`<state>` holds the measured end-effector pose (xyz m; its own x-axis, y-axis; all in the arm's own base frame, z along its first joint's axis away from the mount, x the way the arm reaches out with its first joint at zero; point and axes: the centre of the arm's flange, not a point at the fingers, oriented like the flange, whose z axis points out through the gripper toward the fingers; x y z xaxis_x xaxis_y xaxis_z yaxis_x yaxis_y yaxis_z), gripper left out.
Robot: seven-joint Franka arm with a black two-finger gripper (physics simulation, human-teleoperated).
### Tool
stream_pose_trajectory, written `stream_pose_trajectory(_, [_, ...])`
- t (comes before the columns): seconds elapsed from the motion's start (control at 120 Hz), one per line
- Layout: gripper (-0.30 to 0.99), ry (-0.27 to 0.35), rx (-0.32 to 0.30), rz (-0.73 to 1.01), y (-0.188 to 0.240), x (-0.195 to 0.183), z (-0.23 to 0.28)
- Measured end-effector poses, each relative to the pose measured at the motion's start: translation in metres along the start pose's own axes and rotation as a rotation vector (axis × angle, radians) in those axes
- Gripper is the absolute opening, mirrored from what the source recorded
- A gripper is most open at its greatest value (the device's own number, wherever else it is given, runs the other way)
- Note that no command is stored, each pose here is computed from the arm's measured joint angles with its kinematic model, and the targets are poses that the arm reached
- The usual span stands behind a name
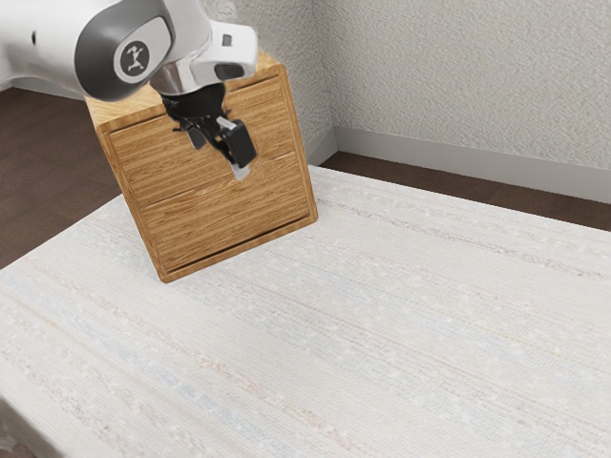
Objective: Pull the drawer handle with one arm to open the drawer
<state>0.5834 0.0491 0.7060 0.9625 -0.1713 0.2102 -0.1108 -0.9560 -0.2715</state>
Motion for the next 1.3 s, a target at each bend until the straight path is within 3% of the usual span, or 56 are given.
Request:
stream_pose_trajectory(0.125, [0.69,0.012,0.034,0.043,-0.024,-0.002,0.007])
stream_pose_trajectory(0.358, [0.69,0.015,0.098,0.179,-0.027,0.001,0.018])
stream_pose_trajectory(0.642, [0.69,0.025,0.048,0.205,-0.062,-0.007,0.031])
stream_pose_trajectory(0.767, [0.69,0.031,0.045,0.231,-0.066,-0.007,0.031])
stream_pose_trajectory(0.917, [0.69,0.004,0.063,0.204,-0.104,-0.009,0.050])
stream_pose_trajectory(1.067, [0.69,0.021,0.076,0.257,-0.092,0.015,0.049])
stream_pose_trajectory(1.3, [0.69,0.024,0.083,0.284,-0.097,0.021,0.055])
